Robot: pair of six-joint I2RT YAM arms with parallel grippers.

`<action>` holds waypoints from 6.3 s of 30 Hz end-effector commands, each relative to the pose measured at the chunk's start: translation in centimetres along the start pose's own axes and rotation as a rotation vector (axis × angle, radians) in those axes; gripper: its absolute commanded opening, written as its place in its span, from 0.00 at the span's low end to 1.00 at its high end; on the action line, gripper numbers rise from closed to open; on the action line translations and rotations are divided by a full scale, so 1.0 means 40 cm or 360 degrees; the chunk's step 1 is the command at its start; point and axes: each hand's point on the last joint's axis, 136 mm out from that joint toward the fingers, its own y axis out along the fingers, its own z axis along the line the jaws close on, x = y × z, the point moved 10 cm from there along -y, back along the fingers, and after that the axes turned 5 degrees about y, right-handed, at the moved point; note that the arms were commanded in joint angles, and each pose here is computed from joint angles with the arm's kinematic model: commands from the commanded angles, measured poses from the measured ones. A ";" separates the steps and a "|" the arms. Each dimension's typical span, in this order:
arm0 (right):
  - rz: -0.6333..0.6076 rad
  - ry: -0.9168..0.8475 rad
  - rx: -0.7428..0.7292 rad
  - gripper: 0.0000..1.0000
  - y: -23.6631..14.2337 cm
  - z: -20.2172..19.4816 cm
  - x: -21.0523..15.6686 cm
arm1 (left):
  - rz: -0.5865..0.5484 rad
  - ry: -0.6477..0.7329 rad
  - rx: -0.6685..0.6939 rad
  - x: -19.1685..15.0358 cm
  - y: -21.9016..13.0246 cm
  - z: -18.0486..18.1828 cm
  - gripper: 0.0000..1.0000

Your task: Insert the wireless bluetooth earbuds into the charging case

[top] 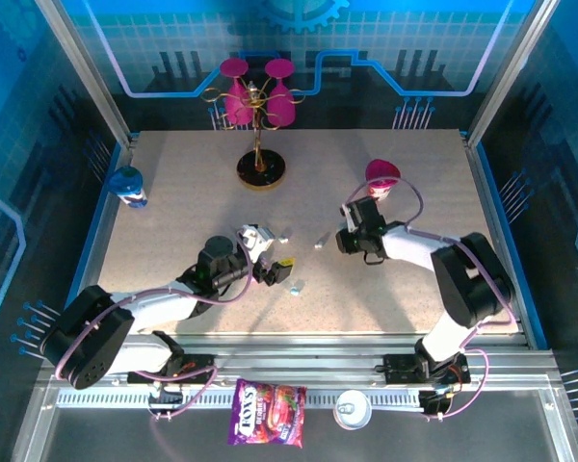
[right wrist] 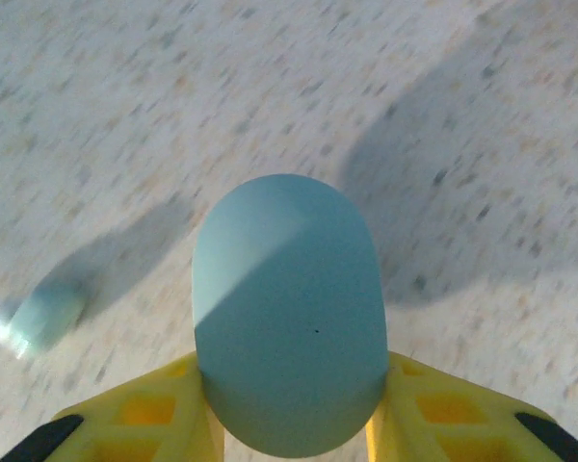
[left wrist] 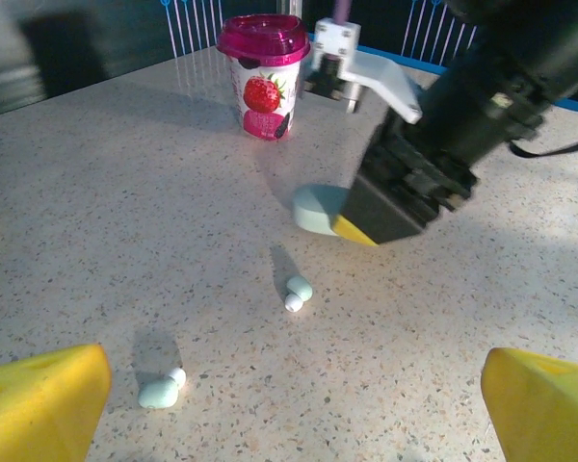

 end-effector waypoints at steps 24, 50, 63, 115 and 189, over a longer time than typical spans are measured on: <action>-0.0233 -0.0634 0.1119 0.27 -0.345 0.123 0.029 | -0.0209 -0.0142 -0.0824 0.136 -0.010 -0.008 0.99; -0.0122 -0.0990 0.1342 0.27 -0.473 0.230 0.024 | -0.0261 -0.0119 -0.1192 0.187 -0.025 -0.071 0.71; -0.0067 -0.0999 0.1310 0.27 -0.462 0.233 0.019 | -0.0254 -0.0124 -0.1203 0.186 -0.022 -0.072 0.52; -0.0936 -0.0572 0.1258 1.00 -0.576 0.126 0.030 | -0.0509 0.0063 -0.1041 0.164 -0.034 -0.065 0.25; 0.0004 0.0806 0.0281 0.40 0.060 0.154 0.050 | -0.0597 0.0130 -0.0880 0.193 -0.078 -0.060 0.26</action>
